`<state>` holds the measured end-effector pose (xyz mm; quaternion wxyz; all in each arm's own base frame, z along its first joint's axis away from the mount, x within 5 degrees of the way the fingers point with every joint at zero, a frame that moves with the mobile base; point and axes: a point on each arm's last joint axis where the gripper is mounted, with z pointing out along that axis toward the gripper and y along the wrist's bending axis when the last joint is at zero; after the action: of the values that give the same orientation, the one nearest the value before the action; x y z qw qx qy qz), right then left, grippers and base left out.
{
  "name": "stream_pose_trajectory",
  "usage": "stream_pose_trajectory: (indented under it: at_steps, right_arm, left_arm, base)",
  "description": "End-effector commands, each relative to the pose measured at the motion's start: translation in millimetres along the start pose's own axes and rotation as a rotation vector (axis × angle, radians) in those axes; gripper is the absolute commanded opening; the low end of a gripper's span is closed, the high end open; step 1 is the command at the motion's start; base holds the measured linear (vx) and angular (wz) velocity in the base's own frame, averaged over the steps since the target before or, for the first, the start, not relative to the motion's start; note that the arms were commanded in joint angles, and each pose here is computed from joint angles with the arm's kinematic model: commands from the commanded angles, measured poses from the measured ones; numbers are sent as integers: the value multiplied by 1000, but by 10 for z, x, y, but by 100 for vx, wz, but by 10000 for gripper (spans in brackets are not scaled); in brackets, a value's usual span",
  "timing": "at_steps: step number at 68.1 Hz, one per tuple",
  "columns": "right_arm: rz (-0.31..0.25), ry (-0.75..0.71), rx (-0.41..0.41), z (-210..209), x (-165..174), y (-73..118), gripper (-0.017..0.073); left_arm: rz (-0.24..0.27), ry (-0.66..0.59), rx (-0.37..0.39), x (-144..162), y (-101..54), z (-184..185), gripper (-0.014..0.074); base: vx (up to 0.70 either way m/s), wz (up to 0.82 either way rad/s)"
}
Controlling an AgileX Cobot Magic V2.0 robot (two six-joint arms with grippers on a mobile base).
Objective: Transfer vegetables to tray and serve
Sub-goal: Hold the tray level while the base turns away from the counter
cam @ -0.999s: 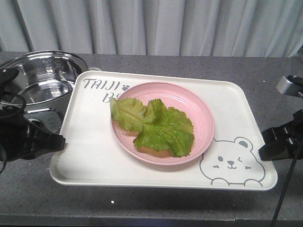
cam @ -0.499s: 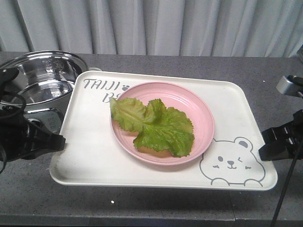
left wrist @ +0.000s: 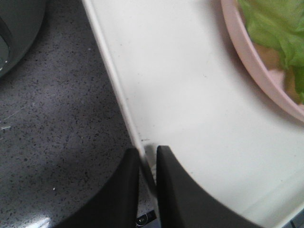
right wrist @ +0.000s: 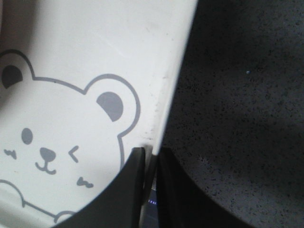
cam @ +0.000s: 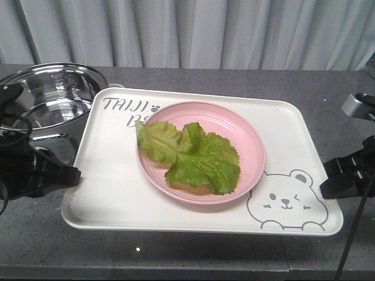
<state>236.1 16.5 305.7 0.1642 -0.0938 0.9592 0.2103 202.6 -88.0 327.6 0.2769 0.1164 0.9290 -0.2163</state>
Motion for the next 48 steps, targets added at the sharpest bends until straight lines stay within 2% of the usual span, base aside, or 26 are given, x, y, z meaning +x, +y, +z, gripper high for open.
stream_pose_trajectory:
  at_steps: [1,48]
  right_arm:
    - [-38,-52,-143,-142,-21,246,-3]
    - [-38,-52,-143,-142,-21,246,-3]
  left_arm:
    - [-8,-87,92,-86,-157,-121,-7]
    - [-8,-87,92,-86,-157,-121,-7]
  base:
    - [-1,-6]
    - [-3,-19]
